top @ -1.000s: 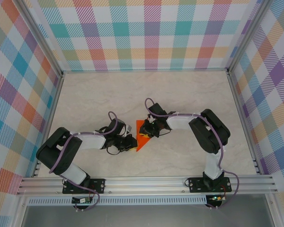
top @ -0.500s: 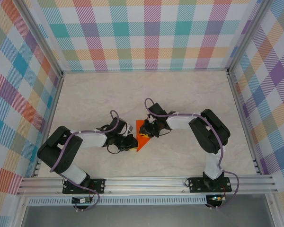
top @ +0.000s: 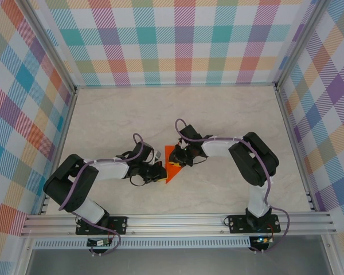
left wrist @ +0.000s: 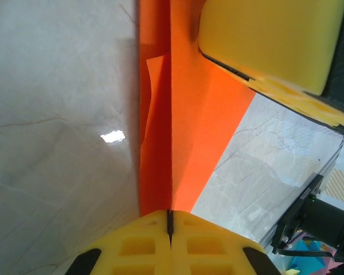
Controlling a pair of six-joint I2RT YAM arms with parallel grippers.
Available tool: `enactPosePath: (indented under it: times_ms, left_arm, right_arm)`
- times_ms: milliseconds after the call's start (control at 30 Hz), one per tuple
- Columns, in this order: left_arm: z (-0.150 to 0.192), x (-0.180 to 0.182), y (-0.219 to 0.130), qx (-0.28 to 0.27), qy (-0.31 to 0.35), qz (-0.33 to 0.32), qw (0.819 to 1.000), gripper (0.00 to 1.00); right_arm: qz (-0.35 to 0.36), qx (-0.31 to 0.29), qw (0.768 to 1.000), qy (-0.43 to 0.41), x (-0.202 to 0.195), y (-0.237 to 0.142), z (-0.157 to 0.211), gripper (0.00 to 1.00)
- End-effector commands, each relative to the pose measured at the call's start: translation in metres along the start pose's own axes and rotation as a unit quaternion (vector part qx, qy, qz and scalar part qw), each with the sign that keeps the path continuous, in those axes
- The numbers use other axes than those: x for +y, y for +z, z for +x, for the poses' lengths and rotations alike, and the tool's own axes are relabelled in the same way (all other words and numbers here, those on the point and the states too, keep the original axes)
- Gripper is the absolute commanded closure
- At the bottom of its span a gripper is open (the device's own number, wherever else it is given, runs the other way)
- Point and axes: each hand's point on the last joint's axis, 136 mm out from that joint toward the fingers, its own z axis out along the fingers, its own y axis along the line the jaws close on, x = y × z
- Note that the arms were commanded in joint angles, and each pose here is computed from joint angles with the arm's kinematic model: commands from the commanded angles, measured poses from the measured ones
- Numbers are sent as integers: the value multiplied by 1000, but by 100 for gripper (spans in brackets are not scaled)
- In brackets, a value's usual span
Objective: Fold a paper plane with a square sheet of paper (pick it up from the middle)
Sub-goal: Fourth fold the wing at the center of the table.
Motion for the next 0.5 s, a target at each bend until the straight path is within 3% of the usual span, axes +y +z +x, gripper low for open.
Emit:
enactPosePath:
  times_ms: [0, 467]
  left_arm:
    - [12, 4, 4, 22, -2, 6, 1000, 100]
    - [38, 44, 10, 80, -32, -66, 994, 100]
  right_arm:
    - [80, 29, 996, 28, -52, 21, 19, 80]
    - [85, 31, 995, 29, -54, 24, 20, 79]
